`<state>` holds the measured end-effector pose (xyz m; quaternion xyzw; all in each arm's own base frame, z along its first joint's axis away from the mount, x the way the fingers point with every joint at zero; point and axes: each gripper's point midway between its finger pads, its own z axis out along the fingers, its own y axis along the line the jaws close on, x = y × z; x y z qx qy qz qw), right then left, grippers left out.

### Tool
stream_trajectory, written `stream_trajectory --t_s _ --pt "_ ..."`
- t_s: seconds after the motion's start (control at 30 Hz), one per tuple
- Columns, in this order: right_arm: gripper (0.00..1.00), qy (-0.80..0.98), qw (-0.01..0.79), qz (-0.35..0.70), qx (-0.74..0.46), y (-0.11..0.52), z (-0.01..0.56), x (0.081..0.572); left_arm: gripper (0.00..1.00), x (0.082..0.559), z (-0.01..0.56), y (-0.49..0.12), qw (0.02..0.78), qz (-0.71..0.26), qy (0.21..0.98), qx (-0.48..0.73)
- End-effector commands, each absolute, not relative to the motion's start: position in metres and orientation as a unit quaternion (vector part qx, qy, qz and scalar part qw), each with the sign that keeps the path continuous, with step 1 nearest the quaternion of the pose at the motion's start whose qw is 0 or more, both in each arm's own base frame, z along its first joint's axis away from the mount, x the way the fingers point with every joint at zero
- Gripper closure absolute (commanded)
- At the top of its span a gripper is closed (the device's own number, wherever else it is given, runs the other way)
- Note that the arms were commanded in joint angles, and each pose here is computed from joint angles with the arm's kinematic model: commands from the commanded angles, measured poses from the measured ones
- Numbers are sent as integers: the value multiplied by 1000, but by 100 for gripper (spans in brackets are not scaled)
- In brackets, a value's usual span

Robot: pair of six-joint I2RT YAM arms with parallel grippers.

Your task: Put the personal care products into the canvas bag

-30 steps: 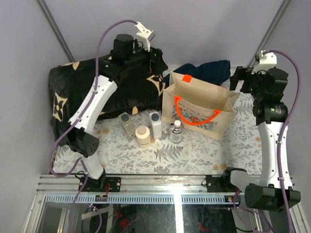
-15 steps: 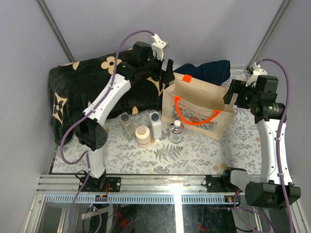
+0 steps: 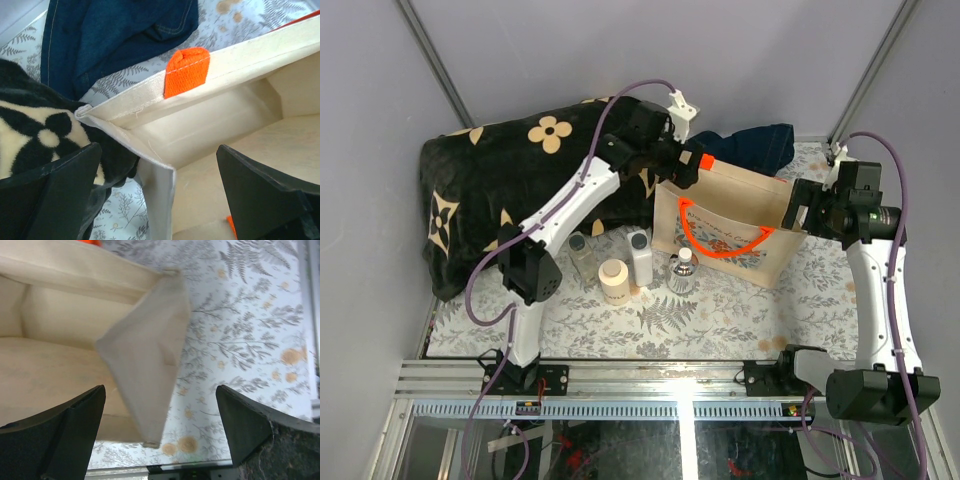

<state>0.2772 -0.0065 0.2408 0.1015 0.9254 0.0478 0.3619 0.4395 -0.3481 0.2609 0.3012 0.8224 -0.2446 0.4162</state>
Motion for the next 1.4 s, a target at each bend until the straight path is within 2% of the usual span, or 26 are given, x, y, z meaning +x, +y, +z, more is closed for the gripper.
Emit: stream_trajectory --t_s 0.0,0.3,0.6,0.8,1.03,1.2,1.37 --pt "1 933 334 -35 132 -35 246 268 0 438 229 -340 390 -167 850 314" --pt "0 932 264 -192 157 -87 255 238 0 421 219 -351 366 -171 855 325" --pt "1 926 207 -267 171 -109 250 212 0 391 246 -372 344 -209 844 354" --pt "1 917 224 -267 196 -109 259 204 0 358 238 -391 315 -233 839 378" --pt "1 924 243 -223 192 -96 266 207 0 342 242 -401 297 -268 834 380" --pt "0 912 350 -126 173 -68 298 236 0 348 250 -396 317 -256 831 378" --pt "0 887 426 -106 145 -63 341 256 0 364 255 -388 344 -222 839 359"
